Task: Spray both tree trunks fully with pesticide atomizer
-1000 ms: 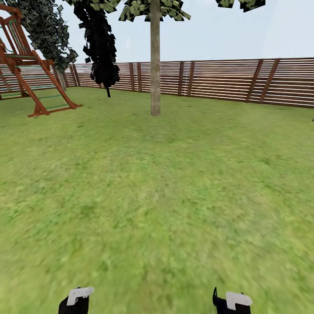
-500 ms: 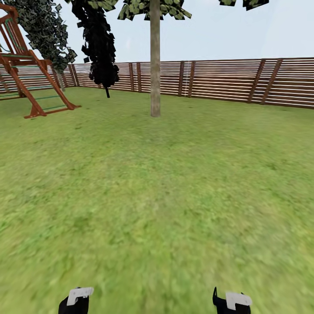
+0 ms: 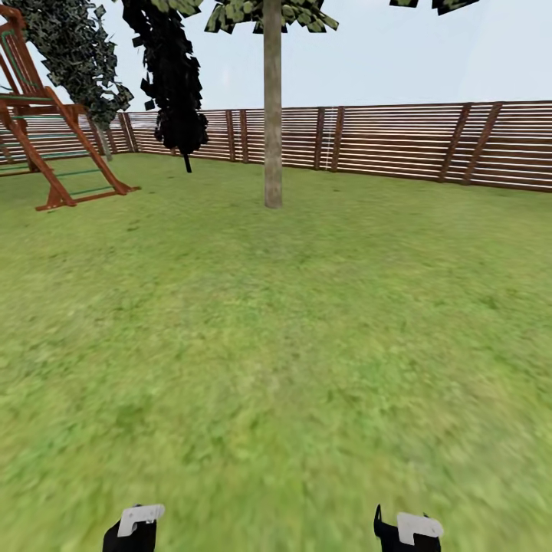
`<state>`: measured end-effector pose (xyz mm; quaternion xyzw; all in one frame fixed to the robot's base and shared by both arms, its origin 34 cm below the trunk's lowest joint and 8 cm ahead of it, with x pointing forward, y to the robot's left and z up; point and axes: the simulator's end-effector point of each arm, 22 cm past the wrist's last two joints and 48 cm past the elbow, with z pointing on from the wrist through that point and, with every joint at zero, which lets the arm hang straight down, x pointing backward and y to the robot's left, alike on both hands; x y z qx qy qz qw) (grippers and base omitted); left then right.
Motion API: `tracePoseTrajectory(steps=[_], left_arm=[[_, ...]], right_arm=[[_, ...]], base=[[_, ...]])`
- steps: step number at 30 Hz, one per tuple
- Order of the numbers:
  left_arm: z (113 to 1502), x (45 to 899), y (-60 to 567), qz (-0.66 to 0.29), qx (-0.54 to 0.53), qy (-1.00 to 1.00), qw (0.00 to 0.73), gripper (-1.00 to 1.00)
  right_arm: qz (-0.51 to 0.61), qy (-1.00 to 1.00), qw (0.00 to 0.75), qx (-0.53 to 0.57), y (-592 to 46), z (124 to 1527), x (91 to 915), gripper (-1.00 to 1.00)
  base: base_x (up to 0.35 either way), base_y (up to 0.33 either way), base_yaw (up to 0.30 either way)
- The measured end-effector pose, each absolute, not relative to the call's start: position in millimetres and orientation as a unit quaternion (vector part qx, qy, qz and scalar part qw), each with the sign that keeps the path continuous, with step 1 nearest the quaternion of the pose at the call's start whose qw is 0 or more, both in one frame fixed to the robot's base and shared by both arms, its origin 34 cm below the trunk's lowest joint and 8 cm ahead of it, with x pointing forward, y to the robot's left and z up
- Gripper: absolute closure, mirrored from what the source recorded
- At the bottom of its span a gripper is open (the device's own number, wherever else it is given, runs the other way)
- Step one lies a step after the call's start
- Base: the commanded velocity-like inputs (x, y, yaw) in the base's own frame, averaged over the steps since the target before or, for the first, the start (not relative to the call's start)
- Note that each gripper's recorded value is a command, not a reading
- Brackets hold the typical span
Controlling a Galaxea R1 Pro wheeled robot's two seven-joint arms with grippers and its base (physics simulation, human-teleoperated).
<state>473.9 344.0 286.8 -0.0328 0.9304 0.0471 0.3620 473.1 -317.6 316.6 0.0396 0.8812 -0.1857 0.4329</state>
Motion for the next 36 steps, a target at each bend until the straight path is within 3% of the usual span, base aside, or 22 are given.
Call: tracePoseTrajectory(steps=[36], left_arm=[[286.8,474.2,343.6,0.047,-0.033,0.93,0.362,1.0]], right_arm=[[-0.186,0.881,0.433,0.04,-317.6,316.5,473.0,-1.0]], base=[[0.34,0.0,0.0]])
